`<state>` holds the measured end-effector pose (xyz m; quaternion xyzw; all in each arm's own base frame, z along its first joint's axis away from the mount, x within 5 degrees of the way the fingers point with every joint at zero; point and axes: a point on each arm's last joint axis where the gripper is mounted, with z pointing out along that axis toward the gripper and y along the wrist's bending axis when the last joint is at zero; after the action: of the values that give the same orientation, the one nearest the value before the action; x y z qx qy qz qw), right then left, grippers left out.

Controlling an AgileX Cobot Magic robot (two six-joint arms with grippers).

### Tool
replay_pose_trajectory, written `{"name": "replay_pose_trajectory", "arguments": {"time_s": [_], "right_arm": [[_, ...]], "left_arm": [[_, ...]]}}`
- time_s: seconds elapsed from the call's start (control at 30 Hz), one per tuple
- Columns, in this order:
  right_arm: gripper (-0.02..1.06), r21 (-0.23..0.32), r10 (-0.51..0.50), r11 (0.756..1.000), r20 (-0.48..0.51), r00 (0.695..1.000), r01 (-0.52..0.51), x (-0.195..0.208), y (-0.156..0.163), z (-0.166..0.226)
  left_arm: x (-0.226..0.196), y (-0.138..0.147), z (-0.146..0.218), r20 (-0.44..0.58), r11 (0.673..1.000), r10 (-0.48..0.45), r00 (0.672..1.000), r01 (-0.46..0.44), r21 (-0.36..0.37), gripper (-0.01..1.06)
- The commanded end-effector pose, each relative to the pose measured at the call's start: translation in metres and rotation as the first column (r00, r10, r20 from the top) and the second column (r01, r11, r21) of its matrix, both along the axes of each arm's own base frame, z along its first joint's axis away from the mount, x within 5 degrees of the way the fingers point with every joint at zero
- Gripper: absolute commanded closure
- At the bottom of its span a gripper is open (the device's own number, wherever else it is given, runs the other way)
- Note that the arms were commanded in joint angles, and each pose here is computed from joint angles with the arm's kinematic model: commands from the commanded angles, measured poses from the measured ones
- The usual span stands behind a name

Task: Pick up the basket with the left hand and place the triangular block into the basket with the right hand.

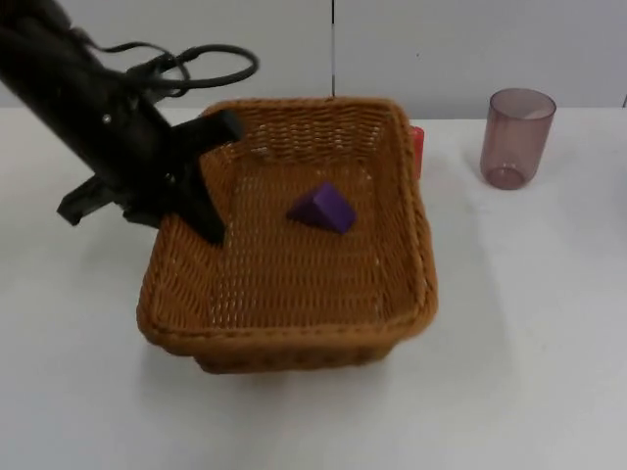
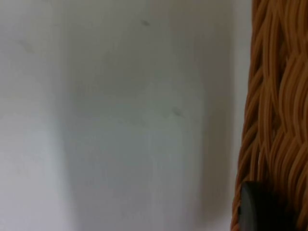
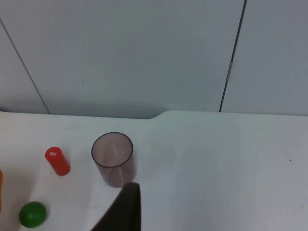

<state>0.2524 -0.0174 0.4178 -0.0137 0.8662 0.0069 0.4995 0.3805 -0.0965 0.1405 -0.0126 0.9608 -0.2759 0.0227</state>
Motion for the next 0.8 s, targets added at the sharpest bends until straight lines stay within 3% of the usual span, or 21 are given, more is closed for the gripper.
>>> {"name": "replay_pose_trajectory", "arguments": {"time_s": [0.0,0.13,0.4,0.6,0.77], "right_arm": [[0.0,-0.004,0.011,1.0,0.004,1.0,-0.011,-0.003,0.002,0.002],[0.0,-0.004,0.011,1.0,0.004,1.0,-0.011,-0.003,0.002,0.002],[0.0,-0.007,0.013,1.0,0.003,1.0,-0.013,-0.003,0.002,0.001],[0.0,-0.009,0.015,1.0,-0.002,1.0,-0.015,-0.003,0.002,0.001],[0.0,-0.01,0.016,1.0,-0.002,1.0,-0.016,-0.003,0.002,0.001]], "left_arm": [[0.005,0.004,0.001,-0.002,0.996,0.045,0.999,-0.045,-0.075,1.05],[0.014,0.018,-0.011,-0.019,0.985,0.133,0.991,-0.134,-0.113,1.05],[0.024,0.024,-0.031,0.025,0.975,0.219,0.975,-0.217,-0.055,1.05],[0.024,0.025,-0.04,0.011,0.972,0.231,0.973,-0.23,-0.038,1.05],[0.02,0.023,-0.056,-0.066,0.975,0.213,0.975,-0.216,-0.044,1.05]]}}
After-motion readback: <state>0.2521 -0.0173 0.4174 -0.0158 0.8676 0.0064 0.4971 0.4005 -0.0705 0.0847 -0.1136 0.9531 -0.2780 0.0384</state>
